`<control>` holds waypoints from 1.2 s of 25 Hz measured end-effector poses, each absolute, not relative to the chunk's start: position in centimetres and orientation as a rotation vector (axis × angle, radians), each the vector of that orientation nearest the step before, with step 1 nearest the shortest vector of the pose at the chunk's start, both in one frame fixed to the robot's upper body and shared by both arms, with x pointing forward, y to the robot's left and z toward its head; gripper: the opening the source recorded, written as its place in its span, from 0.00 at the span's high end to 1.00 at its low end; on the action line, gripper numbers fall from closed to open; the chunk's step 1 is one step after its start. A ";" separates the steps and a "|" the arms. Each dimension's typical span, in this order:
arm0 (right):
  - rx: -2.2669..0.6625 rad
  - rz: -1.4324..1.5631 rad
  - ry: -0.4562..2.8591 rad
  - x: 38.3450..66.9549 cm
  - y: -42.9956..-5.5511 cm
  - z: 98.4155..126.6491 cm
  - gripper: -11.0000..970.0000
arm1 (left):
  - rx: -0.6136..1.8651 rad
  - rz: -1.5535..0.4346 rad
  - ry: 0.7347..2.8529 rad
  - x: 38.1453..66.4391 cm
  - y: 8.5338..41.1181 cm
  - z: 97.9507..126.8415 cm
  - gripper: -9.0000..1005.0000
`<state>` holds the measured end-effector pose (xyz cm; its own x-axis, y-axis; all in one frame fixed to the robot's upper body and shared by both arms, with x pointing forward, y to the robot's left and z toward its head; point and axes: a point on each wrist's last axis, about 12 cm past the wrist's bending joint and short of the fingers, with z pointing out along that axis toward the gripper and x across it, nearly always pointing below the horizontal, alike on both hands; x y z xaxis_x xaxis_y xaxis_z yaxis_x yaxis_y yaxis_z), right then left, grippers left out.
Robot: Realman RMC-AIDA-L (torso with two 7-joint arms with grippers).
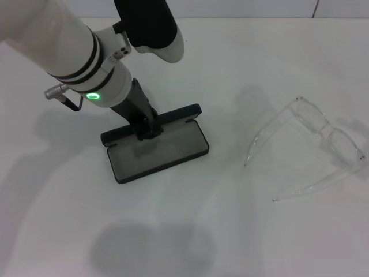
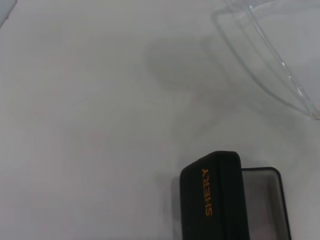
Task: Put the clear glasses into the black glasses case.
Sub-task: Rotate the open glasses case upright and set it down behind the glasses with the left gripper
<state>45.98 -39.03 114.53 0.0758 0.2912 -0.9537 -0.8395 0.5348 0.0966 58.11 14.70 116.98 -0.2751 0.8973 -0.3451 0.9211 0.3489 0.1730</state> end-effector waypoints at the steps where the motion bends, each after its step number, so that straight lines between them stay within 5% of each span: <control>1: -0.565 0.919 1.212 46.0 -39.0 114.5 0.22 | 1.601 -0.083 2.230 58.0 14.6 117.1 0.54; 10: -0.559 0.922 1.216 45.3 -39.2 114.3 0.22 | 1.611 -0.068 2.169 57.1 14.1 117.8 0.79; 18: -0.535 0.910 1.194 44.5 -39.5 114.2 0.22 | 1.615 -0.051 1.994 54.2 12.6 119.1 0.79; 30: -0.499 0.893 1.146 43.2 -39.8 113.8 0.22 | 1.870 0.094 1.710 50.8 7.3 116.7 0.76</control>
<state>43.23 -39.80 113.77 0.1363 0.3467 -0.9280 -0.8147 0.5722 0.0941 50.79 7.31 116.70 0.1686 0.9272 -0.3344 0.8851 0.0069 0.4654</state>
